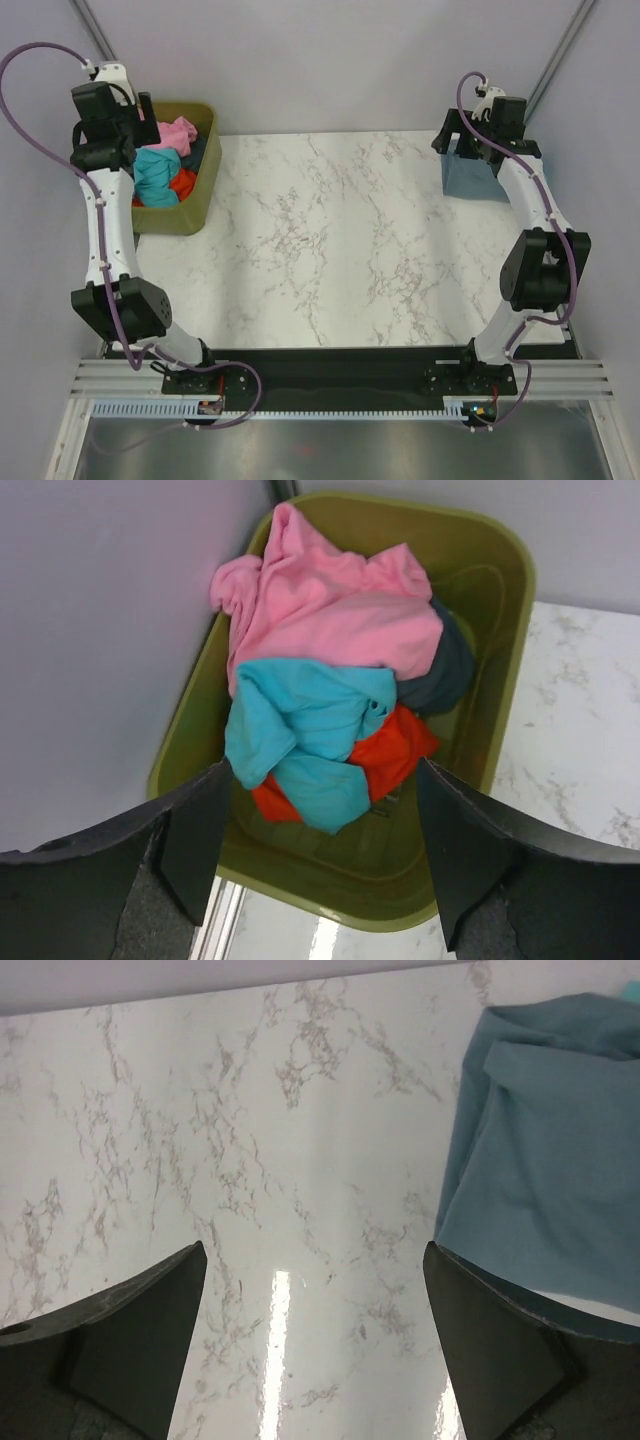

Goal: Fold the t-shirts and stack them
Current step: Grab the tshirt from the pile

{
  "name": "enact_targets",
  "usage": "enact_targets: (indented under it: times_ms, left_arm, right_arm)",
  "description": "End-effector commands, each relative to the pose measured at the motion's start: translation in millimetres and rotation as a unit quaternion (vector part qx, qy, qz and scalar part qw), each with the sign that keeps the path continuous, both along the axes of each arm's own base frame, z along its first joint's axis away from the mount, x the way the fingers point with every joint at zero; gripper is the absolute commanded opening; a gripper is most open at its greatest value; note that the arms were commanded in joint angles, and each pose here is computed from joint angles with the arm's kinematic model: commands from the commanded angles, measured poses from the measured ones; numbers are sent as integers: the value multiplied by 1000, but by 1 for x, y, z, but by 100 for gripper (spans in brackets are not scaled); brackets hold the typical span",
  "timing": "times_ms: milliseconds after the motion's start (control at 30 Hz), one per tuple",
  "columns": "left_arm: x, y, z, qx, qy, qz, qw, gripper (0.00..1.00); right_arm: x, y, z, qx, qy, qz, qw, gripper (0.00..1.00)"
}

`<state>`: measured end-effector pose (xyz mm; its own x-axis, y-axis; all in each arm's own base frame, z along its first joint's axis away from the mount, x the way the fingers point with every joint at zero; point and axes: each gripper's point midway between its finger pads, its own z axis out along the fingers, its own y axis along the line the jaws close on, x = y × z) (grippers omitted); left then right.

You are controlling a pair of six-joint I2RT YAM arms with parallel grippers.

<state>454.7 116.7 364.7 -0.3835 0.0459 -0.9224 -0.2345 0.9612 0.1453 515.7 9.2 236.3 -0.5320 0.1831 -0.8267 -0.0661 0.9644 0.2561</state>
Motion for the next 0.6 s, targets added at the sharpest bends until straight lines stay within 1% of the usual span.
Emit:
enact_targets:
  times_ms: [0,33,67,133,200,233,300,333,567]
  left_arm:
    - [-3,10,-36,-5,44,-32,998,81]
    - [-3,14,-47,-13,55,-34,998,77]
    - [-4,24,-53,-18,61,-26,998,75]
    - [-1,32,-75,-30,85,-29,996,64]
    - [1,49,-94,-56,100,-9,993,62]
    - [3,51,-96,-67,98,-11,993,59]
    - [6,66,-111,-87,107,10,990,59]
    - [8,70,-114,-85,107,18,990,59]
    - [19,76,-134,-95,110,30,989,62]
  right_arm:
    - [0,29,-2,31,-11,78,996,98]
    - [0,34,-2,34,-13,87,996,98]
    - [0,38,-3,33,-12,92,995,98]
    - [2,38,-4,33,-12,93,995,98]
    - [3,38,-6,33,-10,94,995,98]
    - [2,38,-6,31,-10,95,995,98]
    - [1,39,-7,31,-9,97,995,98]
    - [0,38,-8,29,-9,97,995,98]
    - [-7,40,-19,27,1,102,994,98]
